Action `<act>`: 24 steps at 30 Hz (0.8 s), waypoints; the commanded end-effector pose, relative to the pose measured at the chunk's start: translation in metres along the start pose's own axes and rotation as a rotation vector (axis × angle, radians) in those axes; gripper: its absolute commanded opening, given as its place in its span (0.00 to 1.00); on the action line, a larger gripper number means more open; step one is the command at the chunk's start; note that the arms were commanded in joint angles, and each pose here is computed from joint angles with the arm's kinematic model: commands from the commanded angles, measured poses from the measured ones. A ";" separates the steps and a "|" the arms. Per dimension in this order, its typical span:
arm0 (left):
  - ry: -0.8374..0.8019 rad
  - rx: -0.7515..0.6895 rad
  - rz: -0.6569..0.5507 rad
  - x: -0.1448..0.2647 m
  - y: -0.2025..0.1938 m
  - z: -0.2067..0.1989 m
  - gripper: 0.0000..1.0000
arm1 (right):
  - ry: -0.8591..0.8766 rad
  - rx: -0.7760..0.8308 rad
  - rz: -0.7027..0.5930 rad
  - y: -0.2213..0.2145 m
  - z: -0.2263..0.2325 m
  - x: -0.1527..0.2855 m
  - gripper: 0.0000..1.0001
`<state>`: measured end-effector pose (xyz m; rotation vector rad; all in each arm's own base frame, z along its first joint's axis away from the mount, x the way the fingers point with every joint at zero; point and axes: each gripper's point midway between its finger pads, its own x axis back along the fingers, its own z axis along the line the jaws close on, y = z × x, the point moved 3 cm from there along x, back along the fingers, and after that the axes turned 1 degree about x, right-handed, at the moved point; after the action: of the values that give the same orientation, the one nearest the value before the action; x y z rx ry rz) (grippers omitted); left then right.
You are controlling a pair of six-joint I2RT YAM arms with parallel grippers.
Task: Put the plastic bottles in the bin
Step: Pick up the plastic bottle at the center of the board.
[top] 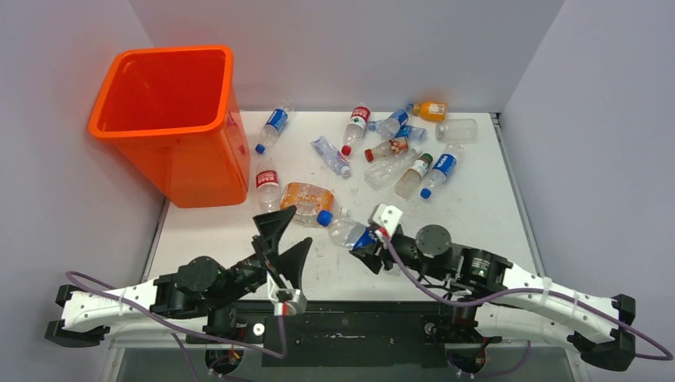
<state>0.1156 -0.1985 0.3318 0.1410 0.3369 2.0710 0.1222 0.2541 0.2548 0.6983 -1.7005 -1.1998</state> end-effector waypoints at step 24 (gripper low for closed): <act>0.154 1.914 -0.274 -0.062 0.052 0.069 0.67 | 0.036 -0.386 -0.665 0.061 0.008 0.008 0.32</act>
<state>0.1141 -0.2626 0.3966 0.8116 2.0486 1.0829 0.1227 0.2707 0.2931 0.9678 -1.2675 -1.8557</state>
